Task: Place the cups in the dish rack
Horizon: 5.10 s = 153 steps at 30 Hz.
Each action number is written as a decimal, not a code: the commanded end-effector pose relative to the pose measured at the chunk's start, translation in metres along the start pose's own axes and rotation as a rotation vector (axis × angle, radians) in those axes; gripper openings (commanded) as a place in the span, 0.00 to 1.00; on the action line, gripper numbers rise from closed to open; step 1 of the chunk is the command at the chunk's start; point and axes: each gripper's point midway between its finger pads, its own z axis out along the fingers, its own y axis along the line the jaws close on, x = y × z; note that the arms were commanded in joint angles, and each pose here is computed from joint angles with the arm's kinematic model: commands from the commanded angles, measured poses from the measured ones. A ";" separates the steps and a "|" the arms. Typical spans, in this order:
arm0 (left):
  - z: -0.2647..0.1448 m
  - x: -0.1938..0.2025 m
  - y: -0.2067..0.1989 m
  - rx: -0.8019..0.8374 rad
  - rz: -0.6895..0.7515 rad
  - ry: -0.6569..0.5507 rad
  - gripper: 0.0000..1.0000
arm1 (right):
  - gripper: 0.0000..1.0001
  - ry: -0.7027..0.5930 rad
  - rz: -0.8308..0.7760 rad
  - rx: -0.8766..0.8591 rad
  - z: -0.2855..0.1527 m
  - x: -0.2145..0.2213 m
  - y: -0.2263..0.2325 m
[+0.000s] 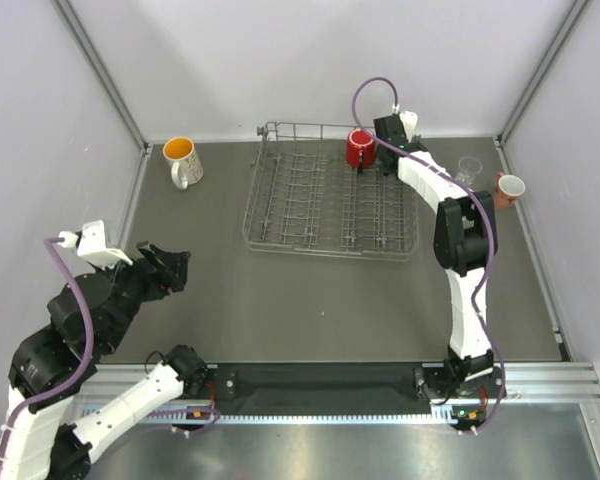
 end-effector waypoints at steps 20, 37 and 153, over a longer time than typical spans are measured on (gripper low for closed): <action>0.006 -0.010 -0.001 -0.040 0.034 -0.002 0.77 | 0.00 -0.130 0.022 0.003 0.032 -0.050 0.006; -0.013 -0.022 0.000 -0.023 -0.067 -0.021 0.75 | 0.59 -0.095 0.015 -0.030 0.021 -0.050 0.013; 0.506 0.021 0.218 -0.512 0.299 0.147 0.33 | 0.83 0.428 0.007 -0.568 -0.352 0.162 -0.103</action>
